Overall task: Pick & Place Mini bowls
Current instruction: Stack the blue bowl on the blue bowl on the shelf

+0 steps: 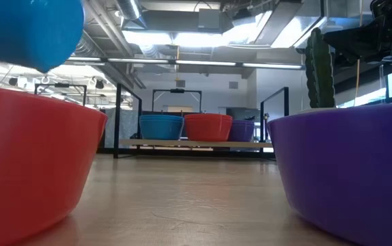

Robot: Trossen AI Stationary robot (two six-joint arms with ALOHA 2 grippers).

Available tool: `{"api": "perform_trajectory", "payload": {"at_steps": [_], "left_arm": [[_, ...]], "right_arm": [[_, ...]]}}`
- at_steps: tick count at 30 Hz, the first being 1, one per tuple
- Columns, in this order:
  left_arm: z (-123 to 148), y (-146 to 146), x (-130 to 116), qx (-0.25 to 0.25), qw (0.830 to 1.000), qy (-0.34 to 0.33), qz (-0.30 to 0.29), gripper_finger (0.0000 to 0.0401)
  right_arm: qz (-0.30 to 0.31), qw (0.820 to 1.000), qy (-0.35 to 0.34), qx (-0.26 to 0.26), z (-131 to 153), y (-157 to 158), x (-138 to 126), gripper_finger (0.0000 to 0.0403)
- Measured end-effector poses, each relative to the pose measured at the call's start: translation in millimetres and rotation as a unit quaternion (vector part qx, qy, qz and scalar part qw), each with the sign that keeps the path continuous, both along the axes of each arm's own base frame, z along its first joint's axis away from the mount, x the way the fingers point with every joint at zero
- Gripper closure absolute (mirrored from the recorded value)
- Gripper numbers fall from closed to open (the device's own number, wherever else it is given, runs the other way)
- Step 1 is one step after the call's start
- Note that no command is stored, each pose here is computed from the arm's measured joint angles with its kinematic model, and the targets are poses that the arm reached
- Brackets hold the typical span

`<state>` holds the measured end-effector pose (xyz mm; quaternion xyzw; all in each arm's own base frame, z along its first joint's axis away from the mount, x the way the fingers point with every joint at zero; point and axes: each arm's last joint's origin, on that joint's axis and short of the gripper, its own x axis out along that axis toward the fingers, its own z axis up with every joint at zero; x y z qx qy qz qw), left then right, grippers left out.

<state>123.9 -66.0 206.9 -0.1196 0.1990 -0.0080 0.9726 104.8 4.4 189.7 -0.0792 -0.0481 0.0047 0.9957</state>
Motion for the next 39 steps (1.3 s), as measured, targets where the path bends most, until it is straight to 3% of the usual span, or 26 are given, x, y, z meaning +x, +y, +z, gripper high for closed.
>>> {"api": "perform_trajectory", "payload": {"at_steps": [7,18,20,23,28,34,39], "left_arm": [[-28.7,16.6,-4.3,0.017,0.999,0.007,0.037,0.0398],[-15.9,35.0,-14.8,0.014,0.998,-0.048,0.045,0.0398],[0.0,40.0,-13.9,0.032,0.995,-0.066,0.067,0.0398],[46.1,49.2,-10.5,0.055,0.986,-0.115,0.108,0.0398],[120.9,65.8,3.9,0.131,0.974,-0.084,0.163,0.0398],[188.1,103.3,46.9,0.207,0.948,0.039,0.238,0.0398],[202.6,157.7,91.3,0.197,0.938,0.159,0.237,0.0398]], "right_arm": [[0.000,1.000,0.002,0.000,-0.5,0.0,0.0,0.0399],[0.000,1.000,0.009,-0.001,-1.8,0.0,0.2,0.0399],[0.000,1.000,0.009,-0.003,-1.8,0.0,0.2,0.0399],[0.000,1.000,0.007,-0.003,-1.4,0.0,0.1,0.0399],[0.000,1.000,0.007,-0.003,-1.4,0.0,0.1,0.0399],[0.000,1.000,0.008,-0.003,-1.5,0.0,0.1,0.0399],[0.000,1.000,0.009,-0.003,-1.8,0.0,0.2,0.0399]]}}
